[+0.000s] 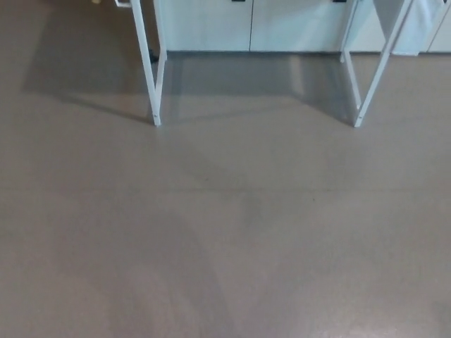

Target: The robot walk towards a table in front and uses its left hand to pick up the pot from the base and places it on the table

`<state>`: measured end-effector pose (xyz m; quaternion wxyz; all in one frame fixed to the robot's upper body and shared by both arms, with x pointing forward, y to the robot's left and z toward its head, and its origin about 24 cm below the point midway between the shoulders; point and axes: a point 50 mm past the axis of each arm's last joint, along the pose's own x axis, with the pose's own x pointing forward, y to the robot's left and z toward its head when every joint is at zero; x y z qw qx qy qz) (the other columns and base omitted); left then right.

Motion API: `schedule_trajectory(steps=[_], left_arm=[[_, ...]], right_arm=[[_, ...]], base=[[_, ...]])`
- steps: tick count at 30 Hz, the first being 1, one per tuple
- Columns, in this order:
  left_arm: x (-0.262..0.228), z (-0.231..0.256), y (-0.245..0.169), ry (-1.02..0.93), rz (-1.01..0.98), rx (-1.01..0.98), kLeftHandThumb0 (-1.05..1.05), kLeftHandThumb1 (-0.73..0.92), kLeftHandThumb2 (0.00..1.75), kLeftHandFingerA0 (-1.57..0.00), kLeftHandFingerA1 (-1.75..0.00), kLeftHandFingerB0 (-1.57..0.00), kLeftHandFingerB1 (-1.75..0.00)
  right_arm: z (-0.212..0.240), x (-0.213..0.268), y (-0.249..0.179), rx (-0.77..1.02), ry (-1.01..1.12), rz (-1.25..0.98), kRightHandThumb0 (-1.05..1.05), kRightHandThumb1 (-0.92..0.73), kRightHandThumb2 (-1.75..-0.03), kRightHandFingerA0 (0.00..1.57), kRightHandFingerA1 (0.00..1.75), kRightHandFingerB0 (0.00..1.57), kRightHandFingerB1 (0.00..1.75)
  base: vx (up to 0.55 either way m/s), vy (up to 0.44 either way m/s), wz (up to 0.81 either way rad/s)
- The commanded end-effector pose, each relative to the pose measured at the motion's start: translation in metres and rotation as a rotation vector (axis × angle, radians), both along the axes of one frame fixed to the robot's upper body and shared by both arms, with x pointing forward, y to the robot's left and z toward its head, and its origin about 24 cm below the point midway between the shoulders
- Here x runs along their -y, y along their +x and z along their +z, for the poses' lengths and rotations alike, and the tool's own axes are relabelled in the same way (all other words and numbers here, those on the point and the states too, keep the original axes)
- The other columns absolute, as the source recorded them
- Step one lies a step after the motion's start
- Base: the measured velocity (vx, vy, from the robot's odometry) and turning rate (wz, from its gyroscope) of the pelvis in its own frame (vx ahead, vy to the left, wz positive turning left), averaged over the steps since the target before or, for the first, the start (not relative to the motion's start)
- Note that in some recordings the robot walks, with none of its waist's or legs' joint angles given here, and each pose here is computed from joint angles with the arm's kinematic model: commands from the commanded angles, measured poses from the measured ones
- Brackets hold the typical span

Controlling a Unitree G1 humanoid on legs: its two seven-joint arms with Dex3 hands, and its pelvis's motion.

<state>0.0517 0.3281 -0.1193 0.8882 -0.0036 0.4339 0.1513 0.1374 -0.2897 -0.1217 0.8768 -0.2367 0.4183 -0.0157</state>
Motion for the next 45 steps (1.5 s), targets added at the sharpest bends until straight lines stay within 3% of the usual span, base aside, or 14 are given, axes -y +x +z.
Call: schedule_trajectory(steps=[1,9,23,32,33,34,37,38,39,45], left_arm=[[-0.006,0.004,0.005,0.027,0.015,0.026,-0.04,0.48,0.52,-0.67,-0.48,-0.55,-0.42],[-0.005,0.005,0.001,0.051,-0.036,0.018,-0.12,0.47,0.54,-0.67,-0.48,-0.53,-0.42],[-0.003,0.002,-0.007,0.019,-0.002,0.013,-0.09,0.46,0.54,-0.64,-0.48,-0.51,-0.42],[-0.003,0.002,-0.016,0.018,-0.011,0.001,-0.09,0.5,0.54,-0.67,-0.48,-0.5,-0.4],[-0.003,0.001,-0.017,0.019,-0.002,-0.003,-0.08,0.5,0.54,-0.69,-0.48,-0.51,-0.41],[-0.003,0.001,-0.017,0.02,-0.001,-0.004,-0.07,0.5,0.54,-0.69,-0.48,-0.51,-0.41],[-0.003,0.002,-0.017,0.021,0.004,0.0,-0.09,0.49,0.54,-0.66,-0.48,-0.53,-0.42],[-0.004,0.002,-0.016,0.015,0.005,0.002,-0.09,0.5,0.54,-0.65,-0.48,-0.52,-0.41],[-0.004,0.002,-0.016,0.013,0.007,0.001,-0.08,0.48,0.53,-0.65,-0.48,-0.53,-0.41],[-0.005,0.004,-0.018,0.033,-0.03,0.004,-0.09,0.5,0.54,-0.69,-0.48,-0.52,-0.41]], right_arm=[[0.002,0.003,0.005,-0.003,-0.016,0.005,-0.39,-0.47,-0.73,0.67,0.58,0.48,0.51],[0.001,0.004,-0.002,-0.005,-0.006,-0.012,-0.38,-0.46,-0.73,0.69,0.6,0.5,0.52],[0.0,0.005,-0.005,-0.022,-0.002,-0.005,-0.38,-0.47,-0.73,0.69,0.6,0.5,0.53],[-0.001,0.004,-0.008,-0.032,-0.022,0.028,-0.4,-0.46,-0.75,0.7,0.61,0.52,0.55],[-0.001,0.004,-0.008,-0.031,-0.022,0.025,-0.33,-0.56,-0.56,0.78,0.53,0.58,0.45],[-0.001,0.004,-0.008,-0.027,-0.01,0.018,-0.4,-0.45,-0.75,0.68,0.62,0.51,0.55],[-0.001,0.003,-0.009,-0.029,-0.023,0.031,-0.41,-0.45,-0.76,0.68,0.62,0.51,0.55],[-0.002,0.003,-0.008,-0.03,-0.021,0.025,-0.4,-0.45,-0.76,0.67,0.62,0.51,0.55],[-0.002,0.003,-0.008,-0.031,-0.018,0.025,-0.34,-0.56,-0.56,0.71,0.49,0.56,0.43],[-0.003,0.002,-0.01,-0.038,-0.021,0.034,-0.35,-0.57,-0.57,0.75,0.51,0.59,0.44]], base=[[0.2,0.36,0.02],[0.23,0.077,0.04],[0.27,-0.095,0.12],[0.35,0.149,-0.17],[0.33,0.186,0.02],[0.34,0.155,-0.02],[0.3,0.111,0.05],[0.33,0.067,0.11],[0.31,0.014,0.09],[0.37,-0.059,0.2]])
